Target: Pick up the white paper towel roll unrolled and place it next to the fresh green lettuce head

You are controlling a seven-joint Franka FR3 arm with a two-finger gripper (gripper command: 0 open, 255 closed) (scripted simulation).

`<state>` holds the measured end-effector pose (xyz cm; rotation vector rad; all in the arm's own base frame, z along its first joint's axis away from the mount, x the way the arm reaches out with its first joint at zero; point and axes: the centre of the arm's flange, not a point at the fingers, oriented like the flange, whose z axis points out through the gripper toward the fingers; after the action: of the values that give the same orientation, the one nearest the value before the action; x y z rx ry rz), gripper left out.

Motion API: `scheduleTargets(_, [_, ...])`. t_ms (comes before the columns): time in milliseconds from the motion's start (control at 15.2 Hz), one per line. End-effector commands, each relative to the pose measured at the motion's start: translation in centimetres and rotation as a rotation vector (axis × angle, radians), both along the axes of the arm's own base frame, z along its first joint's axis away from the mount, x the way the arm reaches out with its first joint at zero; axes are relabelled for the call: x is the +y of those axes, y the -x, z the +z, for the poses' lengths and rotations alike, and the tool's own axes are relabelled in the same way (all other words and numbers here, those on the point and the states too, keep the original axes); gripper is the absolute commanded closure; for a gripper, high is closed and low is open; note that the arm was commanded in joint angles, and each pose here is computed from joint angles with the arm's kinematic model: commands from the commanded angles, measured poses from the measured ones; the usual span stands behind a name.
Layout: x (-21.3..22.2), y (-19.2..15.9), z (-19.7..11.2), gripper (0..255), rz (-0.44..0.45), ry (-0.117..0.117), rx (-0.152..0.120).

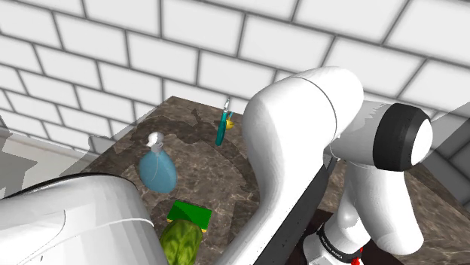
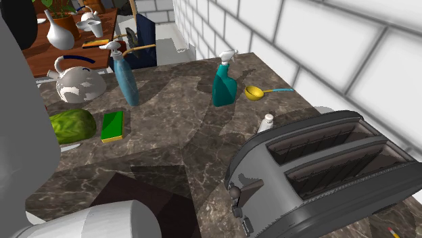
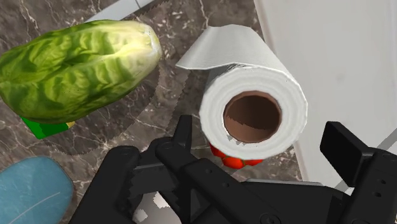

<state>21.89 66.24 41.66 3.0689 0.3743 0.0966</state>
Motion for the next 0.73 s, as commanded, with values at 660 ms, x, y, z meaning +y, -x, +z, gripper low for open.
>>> scheduleTargets(660, [0.2, 0.3, 5.0, 0, 0.000, 0.000, 0.000])
